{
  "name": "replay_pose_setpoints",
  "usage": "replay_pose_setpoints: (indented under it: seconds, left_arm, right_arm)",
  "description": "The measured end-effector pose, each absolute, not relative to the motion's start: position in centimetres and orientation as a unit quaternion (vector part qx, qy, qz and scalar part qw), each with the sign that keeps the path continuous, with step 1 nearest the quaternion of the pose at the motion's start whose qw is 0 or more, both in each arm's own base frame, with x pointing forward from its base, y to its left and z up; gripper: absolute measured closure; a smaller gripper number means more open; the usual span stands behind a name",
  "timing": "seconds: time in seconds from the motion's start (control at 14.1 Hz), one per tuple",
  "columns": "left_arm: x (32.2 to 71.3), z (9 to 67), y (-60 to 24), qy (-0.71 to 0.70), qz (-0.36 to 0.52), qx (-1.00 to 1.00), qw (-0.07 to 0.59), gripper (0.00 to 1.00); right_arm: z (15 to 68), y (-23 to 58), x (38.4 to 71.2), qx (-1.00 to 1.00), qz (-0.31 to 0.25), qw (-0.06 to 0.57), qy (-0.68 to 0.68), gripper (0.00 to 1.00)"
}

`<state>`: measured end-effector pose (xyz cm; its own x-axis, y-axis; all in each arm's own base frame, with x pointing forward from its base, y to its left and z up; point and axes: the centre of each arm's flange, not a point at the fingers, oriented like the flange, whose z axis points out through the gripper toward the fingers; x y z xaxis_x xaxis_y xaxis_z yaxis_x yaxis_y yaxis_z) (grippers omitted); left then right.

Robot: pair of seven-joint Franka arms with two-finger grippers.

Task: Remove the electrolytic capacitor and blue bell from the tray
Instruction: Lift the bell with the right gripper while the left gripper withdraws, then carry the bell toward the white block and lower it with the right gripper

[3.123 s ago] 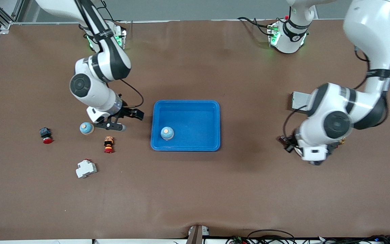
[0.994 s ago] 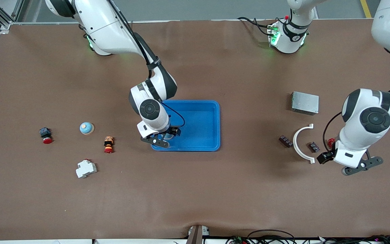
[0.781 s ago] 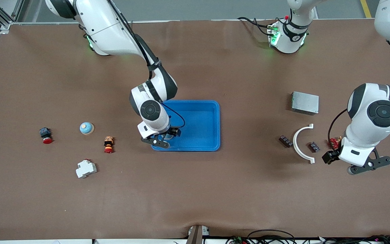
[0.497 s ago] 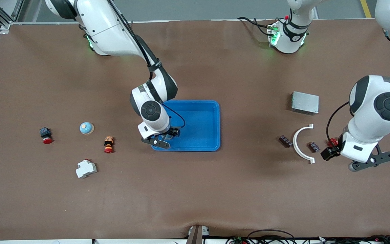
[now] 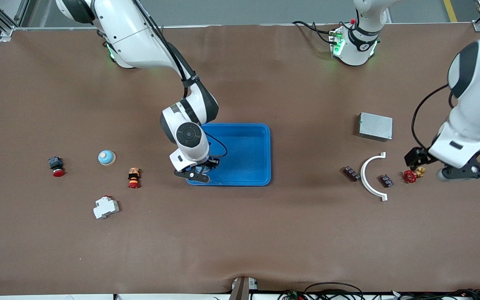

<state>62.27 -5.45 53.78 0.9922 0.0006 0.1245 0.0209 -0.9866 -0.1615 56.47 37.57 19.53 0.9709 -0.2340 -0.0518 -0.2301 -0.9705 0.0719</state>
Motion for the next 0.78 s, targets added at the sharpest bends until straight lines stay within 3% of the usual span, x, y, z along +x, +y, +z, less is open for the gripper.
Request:
replay_pose_setpoints:
  seconds: [0.35, 0.78]
  left_arm:
    - [58.8, 60.3, -4.7, -0.011, -0.037, -0.996, 0.079, 0.0]
    - [53.9, 64.8, -4.0, 0.003, -0.01, -0.998, 0.056, 0.0]
  right_arm:
    - [28.0, 33.3, 59.0, 0.994, -0.072, 0.045, -0.071, 0.33]
    - [39.2, 20.7, 63.8, 0.992, -0.115, 0.019, 0.057, 0.33]
